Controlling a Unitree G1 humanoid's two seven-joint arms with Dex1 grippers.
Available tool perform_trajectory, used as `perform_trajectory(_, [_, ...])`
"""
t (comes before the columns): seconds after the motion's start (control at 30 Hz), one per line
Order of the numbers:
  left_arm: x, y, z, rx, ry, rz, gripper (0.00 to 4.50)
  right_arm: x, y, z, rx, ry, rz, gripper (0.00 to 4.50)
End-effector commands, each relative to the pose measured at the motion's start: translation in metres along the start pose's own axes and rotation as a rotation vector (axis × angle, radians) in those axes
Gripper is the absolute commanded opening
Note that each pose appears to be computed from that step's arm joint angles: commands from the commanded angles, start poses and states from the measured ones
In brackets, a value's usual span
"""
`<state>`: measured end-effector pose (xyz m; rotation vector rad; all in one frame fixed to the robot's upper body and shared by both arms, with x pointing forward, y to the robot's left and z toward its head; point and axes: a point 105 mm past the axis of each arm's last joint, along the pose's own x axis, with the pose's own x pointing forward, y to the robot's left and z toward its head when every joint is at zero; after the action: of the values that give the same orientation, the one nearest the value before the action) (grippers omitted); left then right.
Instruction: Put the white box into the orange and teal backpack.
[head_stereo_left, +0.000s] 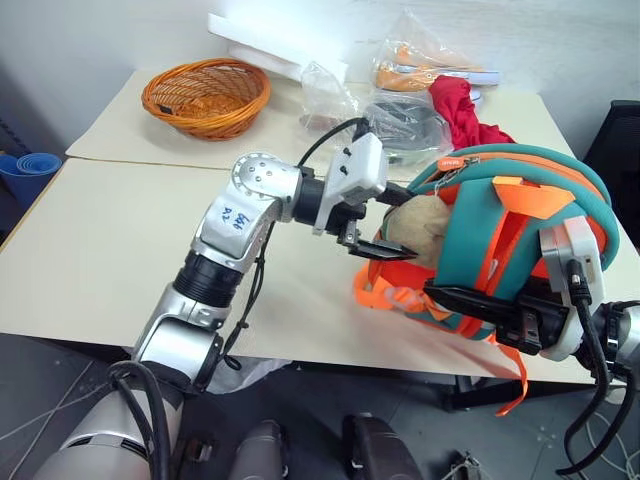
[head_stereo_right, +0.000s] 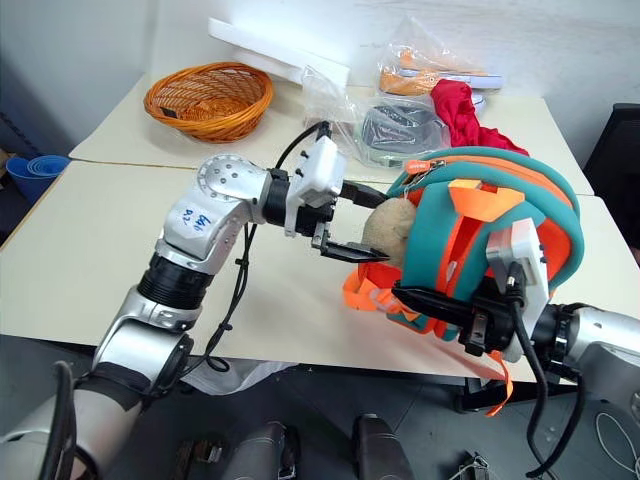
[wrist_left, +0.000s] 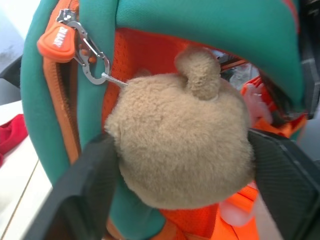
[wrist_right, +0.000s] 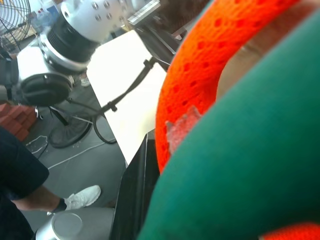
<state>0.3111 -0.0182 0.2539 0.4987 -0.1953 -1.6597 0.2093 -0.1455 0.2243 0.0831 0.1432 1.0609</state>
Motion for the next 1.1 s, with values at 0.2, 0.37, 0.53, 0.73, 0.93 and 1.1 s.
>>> perform_trajectory(0.2, [-0.015,0.001,0.014,0.013,-0.068,-0.020,1.26,-0.006,0.005,0.003,-0.022,-0.045,-0.037,0.00])
perform_trajectory(0.37, [-0.056,0.031,0.014,0.035,-0.020,0.071,0.60,-0.016,-0.001,0.001,-0.013,-0.054,-0.096,0.00])
perform_trajectory(0.53, [-0.091,0.049,-0.018,0.155,0.229,0.087,0.56,-0.026,-0.004,-0.007,0.011,-0.043,-0.130,0.00])
perform_trajectory(0.73, [-0.088,0.048,-0.067,0.324,0.471,0.041,0.56,-0.033,-0.010,-0.013,0.041,-0.047,-0.158,0.00])
perform_trajectory(0.93, [-0.037,-0.005,-0.120,0.484,0.501,-0.217,0.56,-0.032,-0.020,-0.020,0.021,-0.038,-0.201,0.00])
perform_trajectory(1.1, [-0.023,-0.011,-0.126,0.437,0.433,-0.153,0.56,-0.034,-0.032,-0.021,-0.008,-0.044,-0.269,0.00])
